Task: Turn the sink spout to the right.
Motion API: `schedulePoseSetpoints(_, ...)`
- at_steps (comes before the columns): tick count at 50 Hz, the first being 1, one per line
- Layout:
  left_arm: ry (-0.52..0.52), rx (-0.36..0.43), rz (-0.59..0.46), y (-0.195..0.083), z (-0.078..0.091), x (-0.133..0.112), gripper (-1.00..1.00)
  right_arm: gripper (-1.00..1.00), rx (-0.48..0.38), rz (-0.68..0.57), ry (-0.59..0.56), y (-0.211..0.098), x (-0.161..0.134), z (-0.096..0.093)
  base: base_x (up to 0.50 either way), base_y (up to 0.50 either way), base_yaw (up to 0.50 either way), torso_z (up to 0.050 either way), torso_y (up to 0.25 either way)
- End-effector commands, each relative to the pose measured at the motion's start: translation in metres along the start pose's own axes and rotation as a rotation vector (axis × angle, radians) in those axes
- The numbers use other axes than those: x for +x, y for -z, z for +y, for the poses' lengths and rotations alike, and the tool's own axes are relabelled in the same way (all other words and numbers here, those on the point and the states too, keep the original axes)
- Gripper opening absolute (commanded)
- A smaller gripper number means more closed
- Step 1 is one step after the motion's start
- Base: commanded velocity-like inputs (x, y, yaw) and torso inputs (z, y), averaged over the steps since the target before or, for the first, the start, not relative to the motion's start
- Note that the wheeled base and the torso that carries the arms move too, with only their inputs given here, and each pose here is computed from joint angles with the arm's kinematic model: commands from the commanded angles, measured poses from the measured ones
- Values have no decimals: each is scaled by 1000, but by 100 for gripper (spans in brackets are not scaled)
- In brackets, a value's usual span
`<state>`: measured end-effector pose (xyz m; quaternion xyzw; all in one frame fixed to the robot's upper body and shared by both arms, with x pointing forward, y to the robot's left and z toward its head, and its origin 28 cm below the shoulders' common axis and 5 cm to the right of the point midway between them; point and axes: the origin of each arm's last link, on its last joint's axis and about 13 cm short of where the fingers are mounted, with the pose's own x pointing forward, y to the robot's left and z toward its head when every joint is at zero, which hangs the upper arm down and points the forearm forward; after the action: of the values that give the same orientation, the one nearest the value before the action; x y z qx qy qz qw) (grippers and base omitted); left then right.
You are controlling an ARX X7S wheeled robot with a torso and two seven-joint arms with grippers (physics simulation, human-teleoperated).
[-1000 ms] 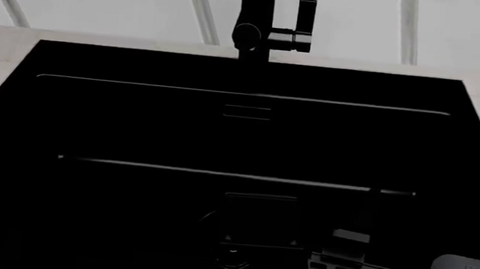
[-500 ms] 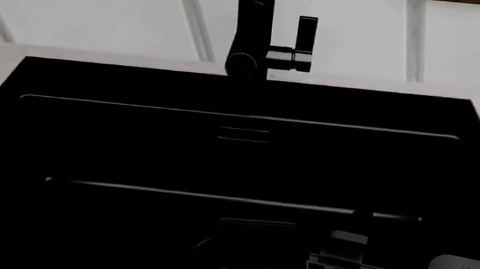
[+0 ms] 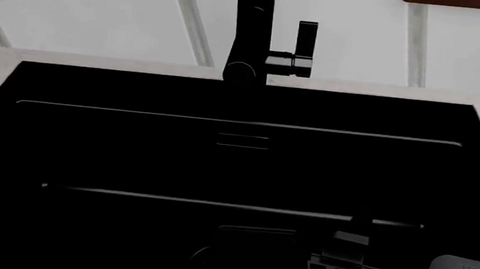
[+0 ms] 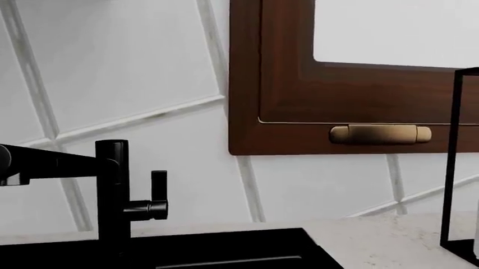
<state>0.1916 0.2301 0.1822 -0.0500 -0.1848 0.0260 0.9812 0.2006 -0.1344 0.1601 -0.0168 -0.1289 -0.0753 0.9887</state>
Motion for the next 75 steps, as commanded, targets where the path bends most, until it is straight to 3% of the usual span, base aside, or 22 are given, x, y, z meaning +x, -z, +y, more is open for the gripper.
schedulePoseSetpoints(1, 12, -5, 8, 4, -1, 0, 100, 100, 5, 2, -5, -1, 2, 3, 0, 0, 0, 0, 0)
schedulePoseSetpoints(3, 18, -4, 5, 4, -1, -1, 100, 100, 42, 6, -32, -4, 2, 5, 0, 0, 0, 0, 0)
schedulePoseSetpoints(11, 22, 1, 5, 3, -2, -1, 100, 100, 44, 2, -125, -11, 6, 26, 0, 0, 0, 0, 0)
schedulePoseSetpoints(14, 23, 6, 6, 3, -2, -1, 100, 100, -10, -7, -153, -12, 7, 34, 0, 0, 0, 0, 0)
schedulePoseSetpoints(19, 41, 4, 12, 4, -4, -2, 100, 100, 48, -9, -200, -16, 6, 40, 0, 0, 0, 0, 0)
schedulePoseSetpoints(38, 39, 4, 11, 5, -4, -2, 100, 100, 60, -32, -294, -35, -2, 64, 0, 0, 0, 0, 0)
schedulePoseSetpoints(58, 62, 17, 16, 6, -5, 0, 100, 100, 70, -2, -313, -35, 18, 78, 0, 0, 0, 0, 0)
schedulePoseSetpoints(75, 66, 15, 16, 5, -6, -1, 100, 100, 72, 2, -332, -38, 16, 78, 0, 0, 0, 0, 0)
